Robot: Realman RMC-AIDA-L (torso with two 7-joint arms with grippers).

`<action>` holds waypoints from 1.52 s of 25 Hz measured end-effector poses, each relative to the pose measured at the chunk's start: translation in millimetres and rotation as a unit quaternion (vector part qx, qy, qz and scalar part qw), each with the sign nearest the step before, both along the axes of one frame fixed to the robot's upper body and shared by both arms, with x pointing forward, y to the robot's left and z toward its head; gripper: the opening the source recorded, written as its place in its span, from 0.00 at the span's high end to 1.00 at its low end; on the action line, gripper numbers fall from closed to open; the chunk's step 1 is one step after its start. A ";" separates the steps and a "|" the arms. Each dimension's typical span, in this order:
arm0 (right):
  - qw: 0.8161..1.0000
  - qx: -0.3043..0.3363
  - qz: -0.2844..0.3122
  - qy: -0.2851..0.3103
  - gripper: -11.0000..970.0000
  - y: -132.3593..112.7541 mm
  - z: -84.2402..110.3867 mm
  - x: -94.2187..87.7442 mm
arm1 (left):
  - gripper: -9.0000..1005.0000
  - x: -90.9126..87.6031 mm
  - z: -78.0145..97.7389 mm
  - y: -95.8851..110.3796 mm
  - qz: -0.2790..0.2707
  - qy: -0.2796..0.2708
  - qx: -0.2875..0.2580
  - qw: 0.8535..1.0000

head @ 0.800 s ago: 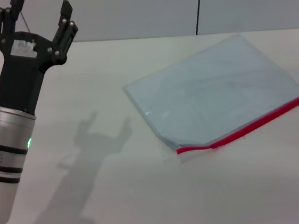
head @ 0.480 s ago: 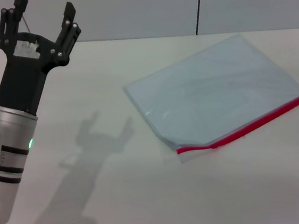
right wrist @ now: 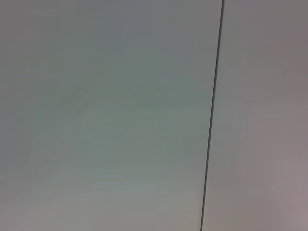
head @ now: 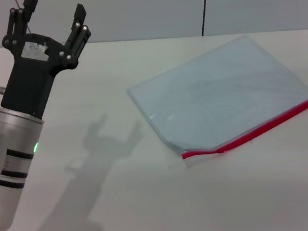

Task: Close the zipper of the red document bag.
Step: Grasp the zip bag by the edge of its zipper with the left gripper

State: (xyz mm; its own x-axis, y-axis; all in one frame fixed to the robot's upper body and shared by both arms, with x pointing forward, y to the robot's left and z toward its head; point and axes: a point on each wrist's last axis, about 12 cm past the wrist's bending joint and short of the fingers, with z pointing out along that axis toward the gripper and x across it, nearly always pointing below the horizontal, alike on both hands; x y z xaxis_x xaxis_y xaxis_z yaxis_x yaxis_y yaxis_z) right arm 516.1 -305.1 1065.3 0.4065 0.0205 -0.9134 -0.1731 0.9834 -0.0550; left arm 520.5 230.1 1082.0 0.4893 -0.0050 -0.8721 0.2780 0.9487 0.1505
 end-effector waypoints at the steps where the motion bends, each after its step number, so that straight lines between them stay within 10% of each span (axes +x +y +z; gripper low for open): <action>1: 1.000 0.000 0.000 0.000 0.08 0.0 0.0 0.0 | 0.16 0.4 0.1 -0.8 -0.001 0.002 -0.001 1.000; 10: 1.000 -0.001 -0.002 0.001 0.08 -1.5 -0.7 -1.3 | 0.18 19.6 13.3 -23.2 -0.093 0.116 0.025 0.989; 17: 1.000 -0.001 -0.002 0.001 0.08 -2.1 -0.6 -1.3 | 0.20 25.7 39.0 -39.6 -0.182 0.220 0.108 0.952; 26: 1.000 -0.002 -0.004 0.002 0.08 -3.6 -1.3 -2.6 | 0.22 27.6 67.5 -72.9 -0.227 0.352 0.250 0.873; 38: 1.000 -0.002 -0.004 0.002 0.08 -3.1 -0.8 -1.8 | 0.22 14.0 78.7 -123.1 -0.212 0.389 0.472 0.763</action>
